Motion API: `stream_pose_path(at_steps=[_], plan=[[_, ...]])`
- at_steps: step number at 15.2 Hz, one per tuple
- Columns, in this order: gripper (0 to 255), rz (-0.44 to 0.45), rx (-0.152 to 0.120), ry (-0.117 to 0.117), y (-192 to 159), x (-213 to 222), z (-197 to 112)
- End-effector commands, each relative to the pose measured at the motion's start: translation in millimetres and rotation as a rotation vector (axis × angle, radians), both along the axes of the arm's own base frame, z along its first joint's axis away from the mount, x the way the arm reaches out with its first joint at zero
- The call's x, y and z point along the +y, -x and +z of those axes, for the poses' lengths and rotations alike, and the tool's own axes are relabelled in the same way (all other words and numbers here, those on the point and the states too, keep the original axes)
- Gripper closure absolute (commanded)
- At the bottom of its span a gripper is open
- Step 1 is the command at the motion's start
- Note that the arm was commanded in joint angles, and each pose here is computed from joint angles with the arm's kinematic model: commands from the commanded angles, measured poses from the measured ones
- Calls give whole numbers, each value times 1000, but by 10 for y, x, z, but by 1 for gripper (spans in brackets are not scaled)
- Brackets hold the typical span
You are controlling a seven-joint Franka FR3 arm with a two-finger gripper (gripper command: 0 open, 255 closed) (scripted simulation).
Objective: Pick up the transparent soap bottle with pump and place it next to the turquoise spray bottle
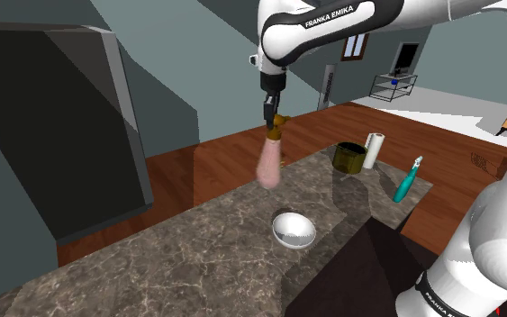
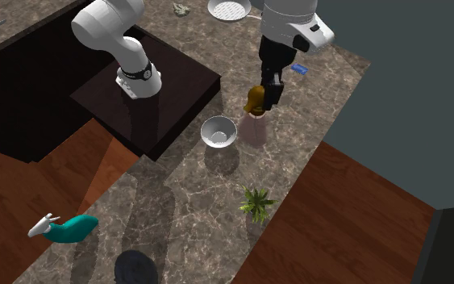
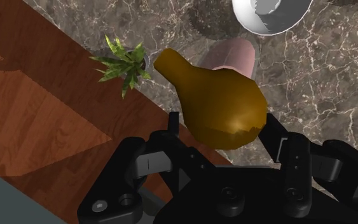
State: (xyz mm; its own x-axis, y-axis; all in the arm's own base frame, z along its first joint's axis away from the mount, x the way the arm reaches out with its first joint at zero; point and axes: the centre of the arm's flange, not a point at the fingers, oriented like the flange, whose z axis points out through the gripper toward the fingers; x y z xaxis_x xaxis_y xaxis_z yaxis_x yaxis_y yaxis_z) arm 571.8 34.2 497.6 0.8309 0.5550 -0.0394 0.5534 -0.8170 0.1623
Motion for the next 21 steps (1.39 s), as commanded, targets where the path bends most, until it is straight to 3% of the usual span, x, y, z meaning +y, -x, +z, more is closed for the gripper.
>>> stream_pose_path(at_steps=[1,21], plan=[[255,0,0,0,-5,6,108],[255,0,0,0,-5,6,1165]])
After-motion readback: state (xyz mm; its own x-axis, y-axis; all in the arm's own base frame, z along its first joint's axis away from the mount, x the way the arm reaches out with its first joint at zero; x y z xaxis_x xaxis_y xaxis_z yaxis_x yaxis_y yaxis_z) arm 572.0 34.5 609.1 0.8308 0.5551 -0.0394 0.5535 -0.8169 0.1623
